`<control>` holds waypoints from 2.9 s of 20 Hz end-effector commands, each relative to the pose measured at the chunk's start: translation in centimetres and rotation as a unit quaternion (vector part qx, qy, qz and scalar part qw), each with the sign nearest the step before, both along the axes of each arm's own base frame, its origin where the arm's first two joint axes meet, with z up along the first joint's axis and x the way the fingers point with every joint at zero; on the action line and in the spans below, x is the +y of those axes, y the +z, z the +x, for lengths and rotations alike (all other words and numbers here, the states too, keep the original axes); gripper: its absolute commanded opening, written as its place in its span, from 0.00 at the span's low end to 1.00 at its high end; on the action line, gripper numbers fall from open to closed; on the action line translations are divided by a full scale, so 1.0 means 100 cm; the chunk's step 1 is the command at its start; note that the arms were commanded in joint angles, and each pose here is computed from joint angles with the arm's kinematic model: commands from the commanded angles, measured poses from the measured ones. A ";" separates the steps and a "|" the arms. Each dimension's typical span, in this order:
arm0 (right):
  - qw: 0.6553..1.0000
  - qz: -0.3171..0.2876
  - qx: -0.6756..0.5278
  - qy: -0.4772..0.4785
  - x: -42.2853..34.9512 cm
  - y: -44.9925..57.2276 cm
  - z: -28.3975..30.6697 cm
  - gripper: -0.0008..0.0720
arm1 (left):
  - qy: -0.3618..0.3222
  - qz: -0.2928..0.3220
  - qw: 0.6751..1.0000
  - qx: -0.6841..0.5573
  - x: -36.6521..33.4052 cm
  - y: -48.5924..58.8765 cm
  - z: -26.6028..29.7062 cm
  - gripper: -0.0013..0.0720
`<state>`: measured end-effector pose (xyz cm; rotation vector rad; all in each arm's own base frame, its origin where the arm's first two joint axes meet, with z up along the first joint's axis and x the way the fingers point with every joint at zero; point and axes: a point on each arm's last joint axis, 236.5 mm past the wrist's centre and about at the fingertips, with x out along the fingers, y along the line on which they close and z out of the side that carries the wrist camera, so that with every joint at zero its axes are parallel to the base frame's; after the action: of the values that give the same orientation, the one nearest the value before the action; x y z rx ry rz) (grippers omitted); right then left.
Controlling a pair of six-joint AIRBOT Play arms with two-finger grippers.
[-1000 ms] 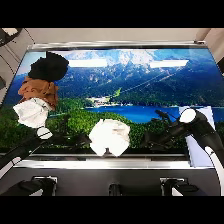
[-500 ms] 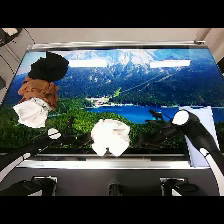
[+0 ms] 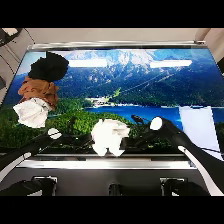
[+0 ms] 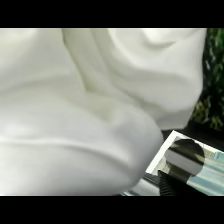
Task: Fold the shirts.
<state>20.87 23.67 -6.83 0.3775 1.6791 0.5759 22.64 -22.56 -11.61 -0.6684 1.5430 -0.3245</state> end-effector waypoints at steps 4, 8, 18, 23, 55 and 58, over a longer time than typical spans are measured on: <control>0.999 -0.006 -0.030 -0.040 0.012 -0.014 0.025 0.08 | -0.025 0.002 0.999 -0.026 -0.002 0.010 0.009 0.06; 0.982 -0.062 -0.176 0.023 -0.019 0.039 0.062 0.08 | -0.064 0.000 0.984 -0.169 -0.005 0.078 0.063 0.05; 0.690 -0.154 -0.682 -0.189 -0.187 0.471 0.076 0.08 | 0.186 0.019 0.690 -0.699 0.155 0.585 0.069 0.05; 0.682 -0.082 -0.687 -0.236 -0.199 0.504 0.022 0.08 | 0.190 0.023 0.625 -0.757 0.159 0.644 -0.002 0.05; 0.881 -0.014 -0.331 -0.338 -0.159 0.179 0.298 0.08 | 0.107 0.073 0.957 -0.259 0.152 0.177 0.214 0.05; 0.880 -0.005 -0.295 -0.373 -0.161 0.126 0.326 0.08 | 0.146 0.037 0.956 -0.252 0.149 0.147 0.272 0.06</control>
<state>49.29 7.90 9.39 0.5052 0.8838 0.0899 44.49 -7.25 6.39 -0.5599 0.9846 -0.1987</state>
